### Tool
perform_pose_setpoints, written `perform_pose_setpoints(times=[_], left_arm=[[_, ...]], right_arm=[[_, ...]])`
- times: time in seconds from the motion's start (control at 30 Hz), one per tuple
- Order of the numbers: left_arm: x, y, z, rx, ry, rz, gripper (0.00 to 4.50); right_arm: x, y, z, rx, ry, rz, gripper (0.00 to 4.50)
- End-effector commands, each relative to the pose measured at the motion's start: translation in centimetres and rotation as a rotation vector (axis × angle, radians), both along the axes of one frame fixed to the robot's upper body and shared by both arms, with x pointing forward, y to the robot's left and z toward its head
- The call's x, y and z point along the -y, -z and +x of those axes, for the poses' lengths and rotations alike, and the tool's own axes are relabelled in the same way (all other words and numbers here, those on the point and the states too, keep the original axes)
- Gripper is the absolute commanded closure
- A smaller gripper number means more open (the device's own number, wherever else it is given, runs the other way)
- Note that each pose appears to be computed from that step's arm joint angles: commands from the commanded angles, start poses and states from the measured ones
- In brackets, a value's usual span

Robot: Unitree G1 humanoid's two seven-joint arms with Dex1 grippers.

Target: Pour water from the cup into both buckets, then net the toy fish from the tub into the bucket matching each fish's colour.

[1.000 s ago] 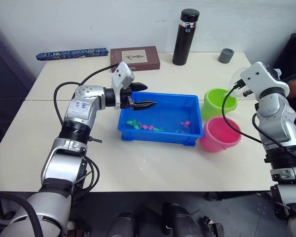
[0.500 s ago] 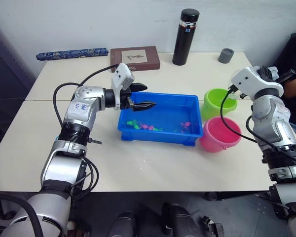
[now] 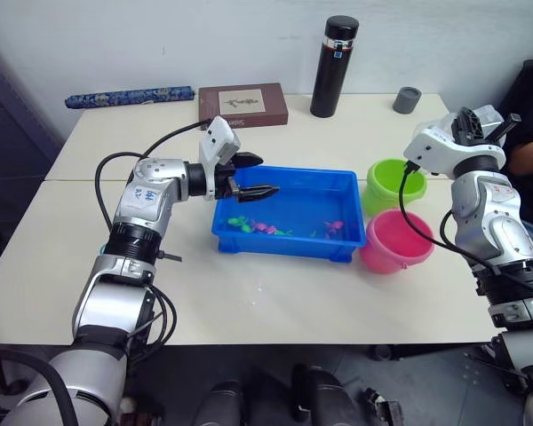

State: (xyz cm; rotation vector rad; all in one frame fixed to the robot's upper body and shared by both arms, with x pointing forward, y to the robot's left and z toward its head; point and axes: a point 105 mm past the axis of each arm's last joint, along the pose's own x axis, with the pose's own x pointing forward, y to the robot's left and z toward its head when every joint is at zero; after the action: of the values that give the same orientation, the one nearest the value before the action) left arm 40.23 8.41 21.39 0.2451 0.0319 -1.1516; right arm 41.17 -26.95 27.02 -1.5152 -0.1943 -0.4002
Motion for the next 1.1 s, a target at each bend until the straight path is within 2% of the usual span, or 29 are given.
perform_pose_setpoints(times=[0.03, 0.3, 0.4, 0.53, 0.7, 0.8, 0.87, 0.9, 1.03, 1.1], left_arm=[[-0.3, -1.7, -0.2, 0.062, 0.002, -0.012, 0.00], [-0.4, -1.5, -0.3, 0.062, -0.003, -0.009, 0.00], [-0.5, -1.5, -0.3, 0.061, -0.003, -0.010, 0.00], [-0.5, -1.7, -0.8, 0.064, 0.025, -0.025, 0.00], [-1.0, -1.8, -1.0, 0.063, 0.030, -0.024, 0.00], [-0.8, -1.9, -1.4, 0.061, 0.057, -0.037, 0.00], [-0.7, -1.9, -1.4, 0.060, 0.061, -0.039, 0.00], [-0.7, -1.9, -1.4, 0.060, 0.061, -0.038, 0.00], [-0.3, -1.9, -1.4, 0.060, 0.077, -0.028, 0.00], [-0.2, -2.0, -1.4, 0.061, 0.078, -0.028, 0.00]], right_arm=[[-0.5, -2.3, -0.5, 0.070, -0.015, -0.069, 4.47], [-0.9, -2.2, -0.4, 0.064, -0.036, -0.088, 4.47], [-0.3, -2.1, -0.4, 0.067, -0.028, 0.011, 4.47], [2.0, -1.7, -1.2, 0.079, -0.018, 0.310, 4.47], [5.5, -1.0, -3.5, 0.136, -0.035, 0.754, 4.47], [9.0, 1.3, -5.6, 0.199, -0.009, 1.097, 4.47], [9.9, 2.5, -6.3, 0.231, 0.001, 1.224, 4.47], [10.0, 2.8, -6.5, 0.241, 0.005, 1.257, 4.47], [10.7, 7.1, -6.5, 0.335, 0.032, 1.549, 4.47], [10.9, 8.2, -6.3, 0.370, 0.042, 1.611, 4.47]])
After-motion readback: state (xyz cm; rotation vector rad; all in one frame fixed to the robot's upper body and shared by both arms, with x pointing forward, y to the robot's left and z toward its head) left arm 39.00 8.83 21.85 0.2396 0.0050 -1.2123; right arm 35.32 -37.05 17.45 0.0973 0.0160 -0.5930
